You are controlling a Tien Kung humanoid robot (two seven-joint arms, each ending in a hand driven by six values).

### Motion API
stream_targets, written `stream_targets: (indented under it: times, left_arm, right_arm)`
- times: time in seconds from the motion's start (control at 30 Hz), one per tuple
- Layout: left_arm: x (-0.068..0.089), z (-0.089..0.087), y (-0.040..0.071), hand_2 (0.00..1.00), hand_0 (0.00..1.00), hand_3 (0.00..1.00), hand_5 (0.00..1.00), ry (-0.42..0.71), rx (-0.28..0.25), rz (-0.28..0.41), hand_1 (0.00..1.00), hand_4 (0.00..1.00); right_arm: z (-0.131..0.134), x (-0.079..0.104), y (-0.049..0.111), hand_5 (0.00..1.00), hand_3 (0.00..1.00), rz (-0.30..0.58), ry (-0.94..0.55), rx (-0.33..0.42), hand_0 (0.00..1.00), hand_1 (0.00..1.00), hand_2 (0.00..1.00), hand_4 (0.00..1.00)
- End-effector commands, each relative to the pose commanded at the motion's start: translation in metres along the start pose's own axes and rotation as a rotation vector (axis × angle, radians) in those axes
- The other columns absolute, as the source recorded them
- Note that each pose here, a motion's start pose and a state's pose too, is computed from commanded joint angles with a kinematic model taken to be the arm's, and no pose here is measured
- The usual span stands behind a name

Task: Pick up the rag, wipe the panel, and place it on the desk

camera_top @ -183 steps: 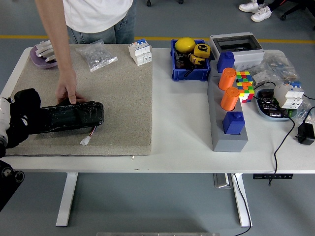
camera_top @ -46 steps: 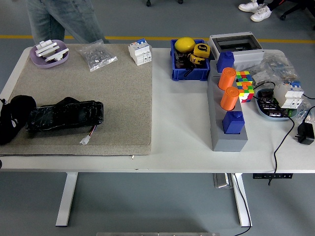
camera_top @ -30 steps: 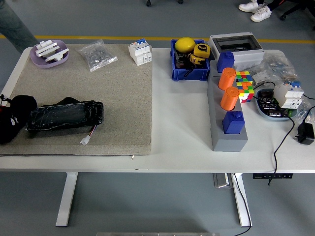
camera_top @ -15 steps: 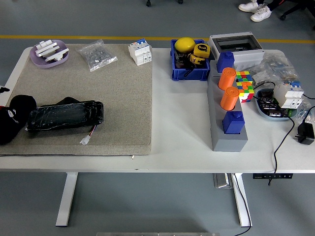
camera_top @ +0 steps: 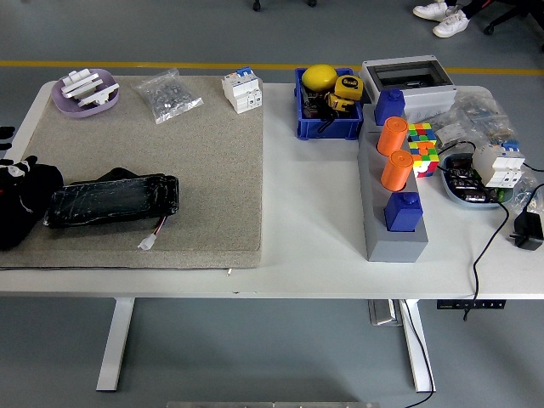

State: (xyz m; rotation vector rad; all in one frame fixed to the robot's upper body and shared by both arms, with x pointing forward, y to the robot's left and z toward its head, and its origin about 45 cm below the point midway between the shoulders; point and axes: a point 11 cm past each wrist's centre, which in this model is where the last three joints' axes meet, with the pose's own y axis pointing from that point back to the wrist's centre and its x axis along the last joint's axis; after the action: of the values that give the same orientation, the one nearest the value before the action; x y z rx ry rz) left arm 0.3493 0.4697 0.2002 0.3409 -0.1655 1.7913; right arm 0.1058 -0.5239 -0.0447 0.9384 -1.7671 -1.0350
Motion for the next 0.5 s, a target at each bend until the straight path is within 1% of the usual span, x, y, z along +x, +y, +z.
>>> stream_targets:
  times: [0.17,0.2,0.3,0.37,0.5]
  left_arm:
    - [-0.007,-0.003,0.005,0.718,0.55,0.608,0.022,0.273,-0.021,0.015,0.725,0.824]
    - [-0.007,-0.003,0.006,0.696,0.577,0.601,0.023,0.321,-0.025,0.023,0.724,0.828]
    - [-0.003,-0.001,0.007,0.696,0.577,0.601,0.023,0.476,-0.044,0.062,0.724,0.828]
    - [-0.001,0.0,0.007,0.696,0.577,0.601,0.023,0.52,-0.05,0.075,0.724,0.828]
    - [0.007,0.004,0.008,0.686,0.587,0.596,0.031,0.524,-0.07,0.098,0.725,0.827]
  right_arm:
    - [0.009,-0.003,-0.001,0.733,0.676,-0.006,-0.002,-0.015,0.801,0.698,0.707,0.998]
    - [0.01,-0.003,-0.001,0.734,0.676,-0.008,-0.002,-0.017,0.8,0.697,0.707,0.998]
    - [0.017,-0.005,-0.002,0.734,0.676,-0.012,-0.002,-0.03,0.8,0.697,0.707,0.998]
    - [0.02,-0.005,-0.002,0.734,0.676,-0.014,-0.003,-0.036,0.8,0.697,0.707,0.998]
    - [0.027,-0.006,-0.003,0.734,0.676,-0.018,-0.006,-0.05,0.8,0.698,0.707,0.998]
